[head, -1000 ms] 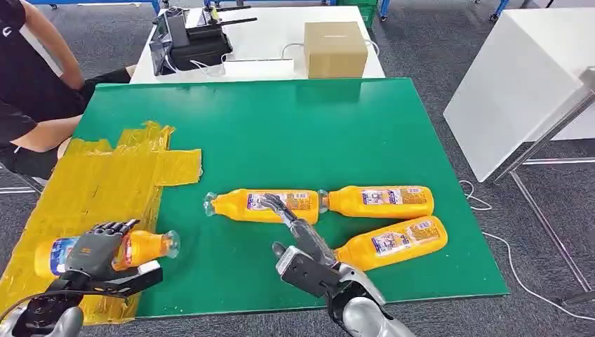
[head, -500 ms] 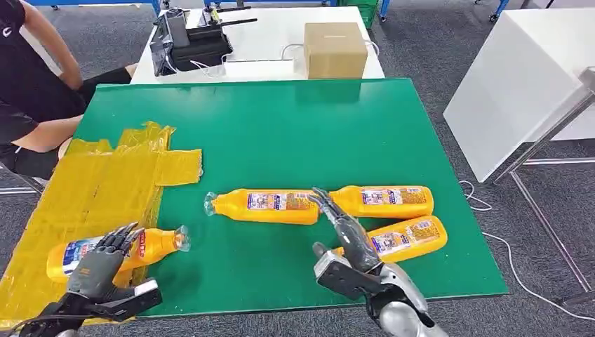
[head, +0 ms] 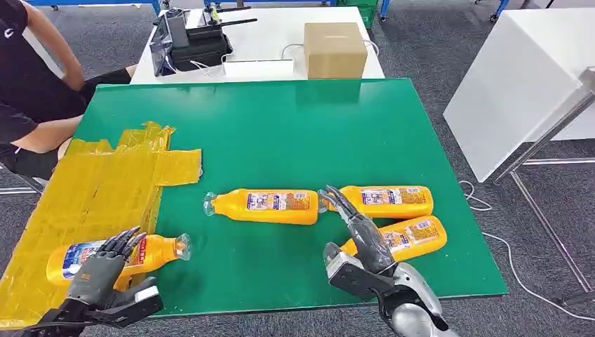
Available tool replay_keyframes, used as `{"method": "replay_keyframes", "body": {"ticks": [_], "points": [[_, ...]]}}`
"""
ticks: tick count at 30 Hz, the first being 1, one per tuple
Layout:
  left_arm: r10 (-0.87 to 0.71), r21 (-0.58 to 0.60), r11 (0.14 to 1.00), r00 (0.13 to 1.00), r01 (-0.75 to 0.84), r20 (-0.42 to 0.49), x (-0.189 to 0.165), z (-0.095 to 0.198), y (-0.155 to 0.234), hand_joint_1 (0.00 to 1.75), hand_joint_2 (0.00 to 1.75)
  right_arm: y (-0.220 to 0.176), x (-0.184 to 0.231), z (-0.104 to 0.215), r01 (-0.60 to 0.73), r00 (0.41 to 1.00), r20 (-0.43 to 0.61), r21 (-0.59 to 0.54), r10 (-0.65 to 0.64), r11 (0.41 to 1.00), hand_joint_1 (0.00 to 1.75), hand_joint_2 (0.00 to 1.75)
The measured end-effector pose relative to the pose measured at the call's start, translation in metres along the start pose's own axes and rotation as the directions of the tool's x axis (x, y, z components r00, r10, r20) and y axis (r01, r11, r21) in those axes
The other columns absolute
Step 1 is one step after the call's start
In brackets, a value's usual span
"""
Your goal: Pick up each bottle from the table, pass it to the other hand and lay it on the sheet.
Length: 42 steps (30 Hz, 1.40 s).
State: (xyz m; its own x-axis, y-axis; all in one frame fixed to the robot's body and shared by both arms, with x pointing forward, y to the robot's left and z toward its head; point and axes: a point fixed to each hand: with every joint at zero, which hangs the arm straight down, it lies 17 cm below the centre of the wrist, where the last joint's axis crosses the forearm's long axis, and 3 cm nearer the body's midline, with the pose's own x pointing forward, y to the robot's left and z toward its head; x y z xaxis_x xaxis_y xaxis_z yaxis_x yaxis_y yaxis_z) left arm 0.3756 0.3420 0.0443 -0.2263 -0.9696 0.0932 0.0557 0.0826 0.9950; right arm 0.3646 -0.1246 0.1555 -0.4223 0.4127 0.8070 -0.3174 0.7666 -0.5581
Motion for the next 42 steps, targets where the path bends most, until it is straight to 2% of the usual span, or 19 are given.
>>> {"method": "replay_keyframes", "body": {"ticks": [2, 4, 6, 8, 11, 14, 15, 17, 20, 25, 30, 37, 42], "points": [[0.048, 0.019, 0.999, 0.999, -0.048, 0.015, 0.004, 0.000, 0.004, 0.00, 0.00, -0.001, -0.001, 0.001, -0.015, 1.000, -0.002, 0.001, 0.015, 1.000, 0.00, 1.75], [0.175, 0.089, 0.980, 0.984, -0.178, 0.045, 0.014, 0.001, 0.018, 0.00, 0.00, -0.005, -0.005, 0.008, -0.046, 0.999, -0.009, 0.002, 0.046, 0.999, 0.00, 1.75], [0.360, 0.220, 0.901, 0.927, -0.375, 0.104, 0.027, 0.002, 0.049, 0.00, 0.00, -0.014, -0.016, 0.025, -0.080, 0.996, -0.034, 0.004, 0.081, 0.997, 0.00, 1.75], [0.570, 0.369, 0.708, 0.796, -0.602, 0.203, 0.032, 0.006, 0.091, 0.00, 0.00, -0.026, -0.030, 0.050, -0.130, 0.989, -0.076, 0.008, 0.131, 0.991, 0.00, 1.75], [0.708, 0.502, 0.384, 0.596, -0.775, 0.379, 0.031, 0.020, 0.141, 0.00, 0.00, -0.051, -0.052, 0.084, -0.236, 0.957, -0.165, 0.028, 0.238, 0.971, 0.00, 1.75], [0.748, 0.510, 0.106, 0.407, -0.854, 0.525, 0.031, 0.034, 0.168, 0.00, 0.00, -0.068, -0.078, 0.116, -0.314, 0.905, -0.269, 0.103, 0.331, 0.944, 0.00, 1.75], [0.750, 0.489, -0.015, 0.313, -0.872, 0.583, 0.033, 0.037, 0.176, 0.00, 0.00, -0.076, -0.092, 0.130, -0.344, 0.868, -0.327, 0.149, 0.374, 0.927, 0.00, 1.75], [0.738, 0.461, -0.172, 0.195, -0.871, 0.645, 0.038, 0.043, 0.183, 0.00, 0.00, -0.093, -0.114, 0.165, -0.376, 0.802, -0.401, 0.235, 0.442, 0.896, 0.00, 1.75], [0.724, 0.430, -0.261, 0.120, -0.864, 0.679, 0.049, 0.047, 0.185, 0.00, 0.00, -0.126, -0.123, 0.187, -0.431, 0.746, -0.421, 0.284, 0.515, 0.856, 0.00, 1.75], [0.694, 0.387, -0.363, 0.032, -0.848, 0.719, 0.062, 0.056, 0.190, 0.00, 0.00, -0.152, -0.126, 0.213, -0.472, 0.674, -0.455, 0.341, 0.582, 0.813, 0.00, 1.75], [0.677, 0.365, -0.402, -0.005, -0.840, 0.736, 0.070, 0.061, 0.193, 0.00, 0.00, -0.193, -0.126, 0.230, -0.490, 0.603, -0.476, 0.411, 0.640, 0.768, 0.00, 1.75], [0.666, 0.315, -0.419, -0.053, -0.852, 0.744, 0.083, 0.055, 0.196, 0.00, 0.00, -0.253, -0.126, 0.192, -0.635, 0.516, -0.402, 0.413, 0.756, 0.653, 0.00, 1.75], [0.657, 0.285, -0.427, -0.078, -0.858, 0.750, 0.091, 0.050, 0.200, 0.00, 0.00, -0.259, -0.147, 0.165, -0.661, 0.496, -0.385, 0.414, 0.778, 0.626, 0.00, 1.75]]}}
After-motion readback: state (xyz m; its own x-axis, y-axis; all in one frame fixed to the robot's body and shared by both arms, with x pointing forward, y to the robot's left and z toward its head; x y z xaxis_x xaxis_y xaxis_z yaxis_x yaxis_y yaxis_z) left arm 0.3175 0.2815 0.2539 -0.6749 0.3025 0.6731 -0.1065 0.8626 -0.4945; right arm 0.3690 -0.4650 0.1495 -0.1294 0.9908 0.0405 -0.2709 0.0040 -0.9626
